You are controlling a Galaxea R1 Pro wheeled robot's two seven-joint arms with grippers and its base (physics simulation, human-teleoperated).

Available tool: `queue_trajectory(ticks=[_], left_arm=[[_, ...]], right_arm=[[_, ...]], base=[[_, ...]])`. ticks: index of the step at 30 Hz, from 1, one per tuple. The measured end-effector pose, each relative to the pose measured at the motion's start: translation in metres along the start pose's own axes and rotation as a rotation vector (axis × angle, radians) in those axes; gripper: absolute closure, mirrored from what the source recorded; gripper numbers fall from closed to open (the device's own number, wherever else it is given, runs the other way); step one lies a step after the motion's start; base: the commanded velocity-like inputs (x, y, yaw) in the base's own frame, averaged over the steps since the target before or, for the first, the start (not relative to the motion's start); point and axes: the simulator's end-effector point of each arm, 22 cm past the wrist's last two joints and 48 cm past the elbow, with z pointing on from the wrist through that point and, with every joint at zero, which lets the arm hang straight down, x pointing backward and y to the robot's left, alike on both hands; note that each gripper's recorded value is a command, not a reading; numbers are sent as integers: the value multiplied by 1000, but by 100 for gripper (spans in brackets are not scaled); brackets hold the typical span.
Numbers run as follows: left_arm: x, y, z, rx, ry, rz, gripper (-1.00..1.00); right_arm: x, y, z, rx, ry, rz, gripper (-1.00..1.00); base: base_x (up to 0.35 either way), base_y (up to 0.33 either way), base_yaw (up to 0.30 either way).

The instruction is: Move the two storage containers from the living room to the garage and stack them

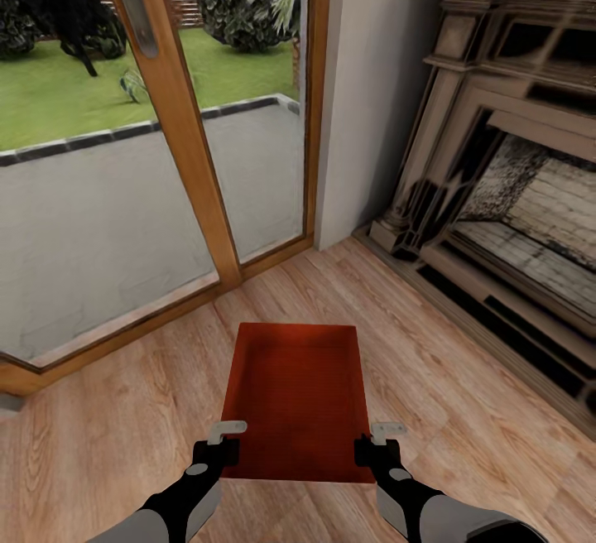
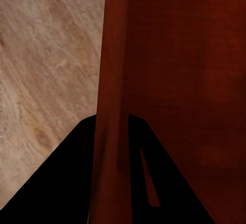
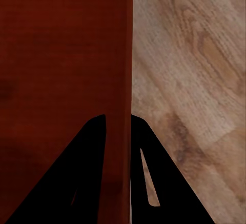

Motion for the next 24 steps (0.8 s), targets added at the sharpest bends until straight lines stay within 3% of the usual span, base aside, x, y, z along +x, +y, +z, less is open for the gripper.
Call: queue_trajectory(ticks=[24], left_arm=[[-21,1,-37,0,1,0,100]], right_arm=[[-23,0,-35,-1,1,0,100]], base=[[0,0,0]])
